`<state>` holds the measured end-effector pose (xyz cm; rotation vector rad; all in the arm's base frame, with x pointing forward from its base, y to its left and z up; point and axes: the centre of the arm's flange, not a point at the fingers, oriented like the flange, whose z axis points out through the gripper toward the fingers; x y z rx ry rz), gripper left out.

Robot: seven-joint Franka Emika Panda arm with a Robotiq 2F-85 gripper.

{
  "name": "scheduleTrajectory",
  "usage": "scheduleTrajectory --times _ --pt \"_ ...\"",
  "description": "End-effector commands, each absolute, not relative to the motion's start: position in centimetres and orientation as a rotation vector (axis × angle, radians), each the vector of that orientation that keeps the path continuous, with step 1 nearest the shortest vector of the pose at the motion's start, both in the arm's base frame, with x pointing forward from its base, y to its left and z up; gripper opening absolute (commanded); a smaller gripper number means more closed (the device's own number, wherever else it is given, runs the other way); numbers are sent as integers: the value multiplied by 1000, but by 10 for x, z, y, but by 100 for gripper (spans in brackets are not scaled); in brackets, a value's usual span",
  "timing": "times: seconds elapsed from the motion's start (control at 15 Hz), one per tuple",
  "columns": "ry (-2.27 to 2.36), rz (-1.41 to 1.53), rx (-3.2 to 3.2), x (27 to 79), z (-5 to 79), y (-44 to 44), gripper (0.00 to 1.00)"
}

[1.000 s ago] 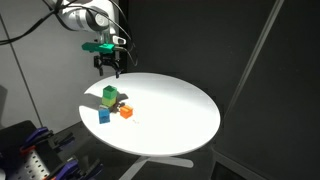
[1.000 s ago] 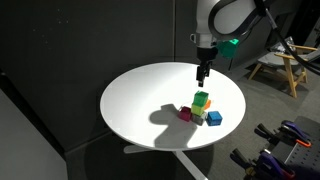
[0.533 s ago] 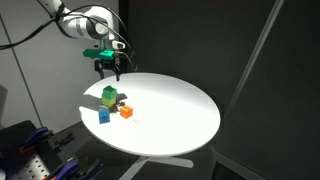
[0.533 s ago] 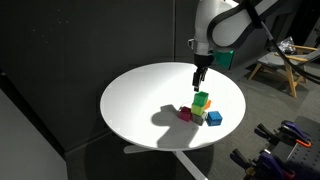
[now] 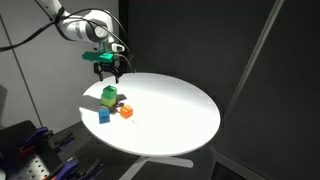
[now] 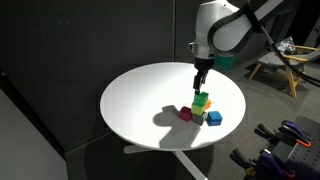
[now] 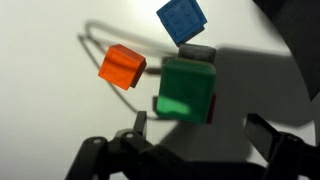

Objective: Pick up the green block and put it on the blue block, pick up the lime green block and put it on the orange block, pick up the pink block and put it on the lime green block

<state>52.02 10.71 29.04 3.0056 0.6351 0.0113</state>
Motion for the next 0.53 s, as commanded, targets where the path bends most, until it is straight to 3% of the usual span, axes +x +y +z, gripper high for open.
scheduleTrajectory --times 0.0,0.47 --pt "580 36 3001 515 287 104 100" --pt "484 35 3021 513 277 104 100"
